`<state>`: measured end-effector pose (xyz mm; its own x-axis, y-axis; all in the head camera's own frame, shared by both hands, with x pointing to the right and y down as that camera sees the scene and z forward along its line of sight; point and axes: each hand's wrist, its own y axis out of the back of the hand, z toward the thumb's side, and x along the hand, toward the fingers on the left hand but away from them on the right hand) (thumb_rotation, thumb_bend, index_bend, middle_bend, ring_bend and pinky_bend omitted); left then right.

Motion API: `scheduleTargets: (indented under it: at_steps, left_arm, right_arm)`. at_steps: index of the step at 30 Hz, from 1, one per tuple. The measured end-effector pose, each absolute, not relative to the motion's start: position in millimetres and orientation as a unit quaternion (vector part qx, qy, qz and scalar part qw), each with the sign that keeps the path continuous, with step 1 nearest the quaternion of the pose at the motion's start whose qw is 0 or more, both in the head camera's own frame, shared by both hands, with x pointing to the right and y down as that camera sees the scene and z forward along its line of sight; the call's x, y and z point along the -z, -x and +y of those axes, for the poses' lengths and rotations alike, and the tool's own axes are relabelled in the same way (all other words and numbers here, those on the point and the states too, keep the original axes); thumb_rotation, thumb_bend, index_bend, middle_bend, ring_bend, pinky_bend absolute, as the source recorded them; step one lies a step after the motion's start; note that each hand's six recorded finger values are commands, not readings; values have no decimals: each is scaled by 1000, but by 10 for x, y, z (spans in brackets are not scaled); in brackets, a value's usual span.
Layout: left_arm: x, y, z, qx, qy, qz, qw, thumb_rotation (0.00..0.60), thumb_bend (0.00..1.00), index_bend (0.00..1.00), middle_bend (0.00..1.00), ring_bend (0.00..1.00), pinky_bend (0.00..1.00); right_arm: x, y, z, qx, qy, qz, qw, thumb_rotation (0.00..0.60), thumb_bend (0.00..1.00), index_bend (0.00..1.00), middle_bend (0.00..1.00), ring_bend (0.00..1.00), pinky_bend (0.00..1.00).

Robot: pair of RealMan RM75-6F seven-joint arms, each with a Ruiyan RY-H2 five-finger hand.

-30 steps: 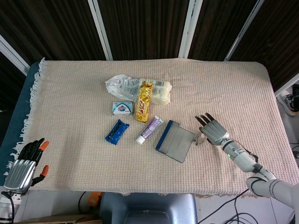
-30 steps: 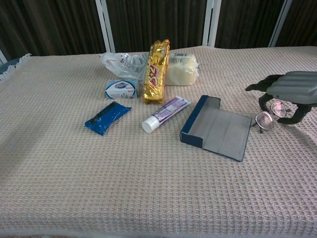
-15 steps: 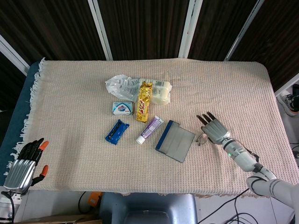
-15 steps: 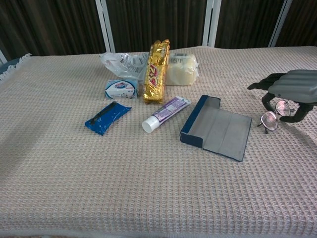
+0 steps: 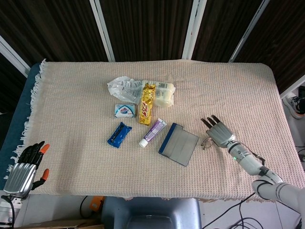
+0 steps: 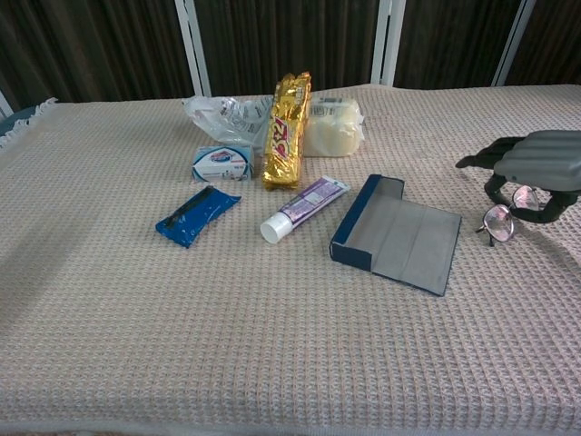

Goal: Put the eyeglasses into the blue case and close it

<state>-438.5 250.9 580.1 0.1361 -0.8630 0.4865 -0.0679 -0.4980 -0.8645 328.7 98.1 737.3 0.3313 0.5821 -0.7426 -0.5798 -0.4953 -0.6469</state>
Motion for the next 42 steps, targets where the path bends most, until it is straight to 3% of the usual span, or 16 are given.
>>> scheduleTargets:
  at_steps: [16,28,42]
  left_arm:
    - [-5797,4386,2511,554,665,351,357,600,430,0,0,0,100]
    - [-5759,4428,2502,551,665,359,354,600,431,0,0,0,100]
    - [-5745,4434,2511,549,669,357,352,600,430,0,0,0,101]
  right_arm:
    - [-7177,-3150,926,-549,645,-31,531,600,637,735,82,0,0]
    - [-6984,-2582,1114,-477,689,-36,545,600,638,732,82,0,0]
    - [-7134,-2054,1136,-456,710,-32,536,600,637,721,82,0,0]
